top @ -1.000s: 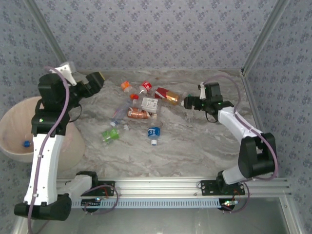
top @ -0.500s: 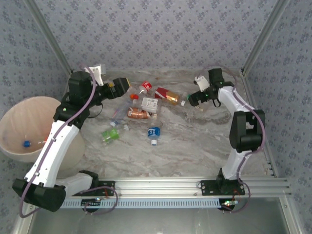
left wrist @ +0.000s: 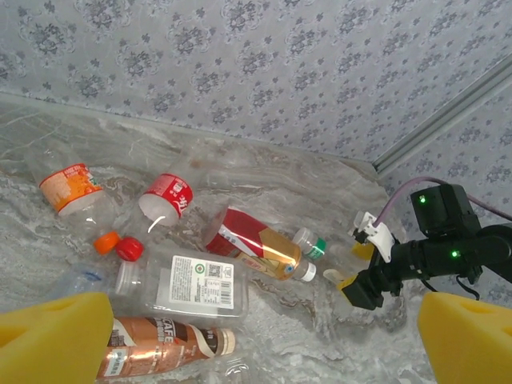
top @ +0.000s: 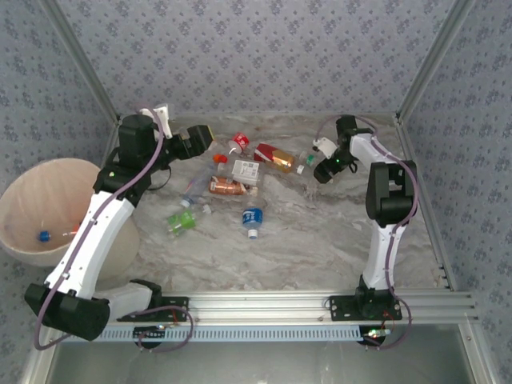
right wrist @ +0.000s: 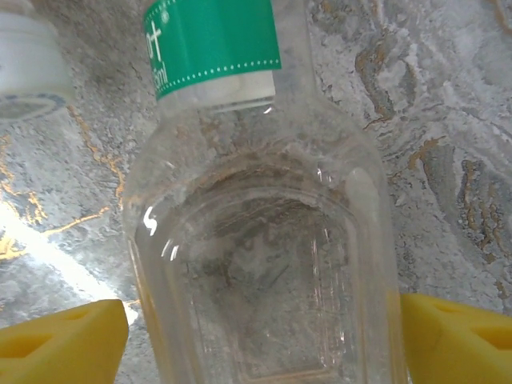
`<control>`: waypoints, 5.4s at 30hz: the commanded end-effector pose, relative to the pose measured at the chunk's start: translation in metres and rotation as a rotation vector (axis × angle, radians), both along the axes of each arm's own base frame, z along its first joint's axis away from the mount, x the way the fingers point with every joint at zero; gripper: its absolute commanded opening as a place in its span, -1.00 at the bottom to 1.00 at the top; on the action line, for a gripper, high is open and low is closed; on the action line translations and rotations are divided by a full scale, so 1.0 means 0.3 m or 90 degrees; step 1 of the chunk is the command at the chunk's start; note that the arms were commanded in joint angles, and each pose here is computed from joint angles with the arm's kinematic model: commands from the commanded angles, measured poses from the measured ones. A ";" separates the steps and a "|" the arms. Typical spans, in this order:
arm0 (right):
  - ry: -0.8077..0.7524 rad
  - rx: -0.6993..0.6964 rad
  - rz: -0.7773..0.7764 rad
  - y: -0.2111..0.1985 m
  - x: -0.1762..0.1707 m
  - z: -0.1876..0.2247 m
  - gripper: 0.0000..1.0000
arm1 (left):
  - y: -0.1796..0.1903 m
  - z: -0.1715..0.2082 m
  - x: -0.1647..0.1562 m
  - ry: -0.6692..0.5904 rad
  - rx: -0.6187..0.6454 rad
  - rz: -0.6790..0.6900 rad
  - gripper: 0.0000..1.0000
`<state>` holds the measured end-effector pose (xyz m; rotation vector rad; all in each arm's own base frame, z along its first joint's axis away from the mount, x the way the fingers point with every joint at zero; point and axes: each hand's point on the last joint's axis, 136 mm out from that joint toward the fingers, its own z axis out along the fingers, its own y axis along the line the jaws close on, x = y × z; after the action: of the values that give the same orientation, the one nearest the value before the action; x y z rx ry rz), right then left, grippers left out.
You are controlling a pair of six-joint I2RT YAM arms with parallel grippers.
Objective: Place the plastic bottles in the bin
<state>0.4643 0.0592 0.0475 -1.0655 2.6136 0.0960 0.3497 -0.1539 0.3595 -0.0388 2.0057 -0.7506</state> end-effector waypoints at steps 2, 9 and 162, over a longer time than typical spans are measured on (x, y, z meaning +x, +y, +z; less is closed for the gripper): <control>0.000 -0.025 0.018 -0.021 -0.005 -0.040 0.67 | -0.007 0.016 0.006 -0.023 0.008 -0.005 0.96; -0.001 -0.035 0.027 -0.030 -0.020 -0.099 0.61 | -0.004 0.003 0.007 -0.020 0.015 -0.004 0.96; -0.360 0.560 -0.457 0.314 -0.307 0.605 1.00 | 1.132 0.297 -0.494 0.070 0.535 0.862 -0.10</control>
<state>0.3682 0.1511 0.2166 0.1514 1.9308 0.5790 0.1985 0.1691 0.4764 -0.7870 1.6210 0.9046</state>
